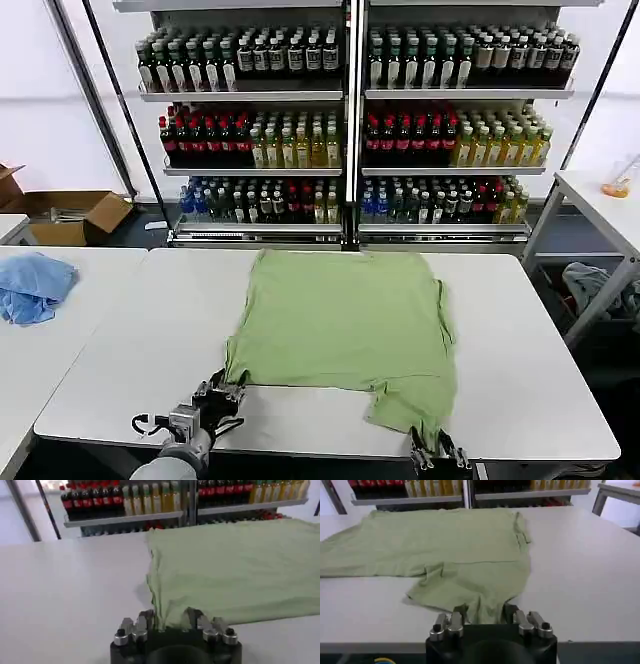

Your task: Fold and organize the clothes.

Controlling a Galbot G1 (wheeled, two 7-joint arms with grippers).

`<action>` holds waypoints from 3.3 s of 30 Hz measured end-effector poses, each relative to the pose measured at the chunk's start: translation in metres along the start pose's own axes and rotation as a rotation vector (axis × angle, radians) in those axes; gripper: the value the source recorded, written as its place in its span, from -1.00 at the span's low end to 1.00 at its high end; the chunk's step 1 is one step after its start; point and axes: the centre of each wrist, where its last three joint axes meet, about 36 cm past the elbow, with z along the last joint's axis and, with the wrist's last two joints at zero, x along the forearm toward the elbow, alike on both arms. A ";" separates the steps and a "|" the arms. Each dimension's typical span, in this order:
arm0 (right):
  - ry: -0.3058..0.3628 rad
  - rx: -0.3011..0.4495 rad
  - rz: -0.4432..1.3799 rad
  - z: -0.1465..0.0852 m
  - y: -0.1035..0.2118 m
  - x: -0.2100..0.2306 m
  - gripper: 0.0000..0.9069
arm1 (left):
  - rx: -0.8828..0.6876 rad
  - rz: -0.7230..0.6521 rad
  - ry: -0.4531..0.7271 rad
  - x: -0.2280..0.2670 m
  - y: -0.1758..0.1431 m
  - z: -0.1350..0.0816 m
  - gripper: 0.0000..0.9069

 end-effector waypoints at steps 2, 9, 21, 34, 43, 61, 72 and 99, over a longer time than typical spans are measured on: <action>-0.006 0.004 -0.001 0.000 -0.001 0.000 -1.00 | 0.005 0.007 -0.002 0.000 0.000 0.000 -0.96; -0.033 0.022 -0.004 -0.002 -0.004 0.004 -1.00 | 0.026 0.030 -0.016 0.004 -0.001 0.001 -0.96; -0.111 0.058 -0.021 -0.016 -0.013 0.027 -1.00 | 0.052 0.042 -0.062 0.024 -0.002 -0.004 -0.96; -0.211 0.106 -0.034 -0.044 -0.022 0.057 -1.00 | 0.064 0.049 -0.128 0.070 0.002 -0.026 -0.96; -0.286 0.122 -0.047 -0.062 -0.030 0.037 -1.00 | 0.039 0.048 -0.153 0.075 0.012 -0.039 -0.96; -0.352 0.179 -0.047 -0.098 -0.048 -0.066 -1.00 | -0.005 0.020 -0.142 0.018 0.025 -0.049 -0.96; -0.376 0.221 -0.043 -0.115 -0.044 -0.125 -1.00 | -0.050 -0.016 -0.129 -0.039 0.024 -0.062 -0.96; -0.308 0.337 -0.032 -0.102 -0.037 -0.156 1.00 | -0.093 -0.058 -0.080 -0.070 0.026 -0.059 1.00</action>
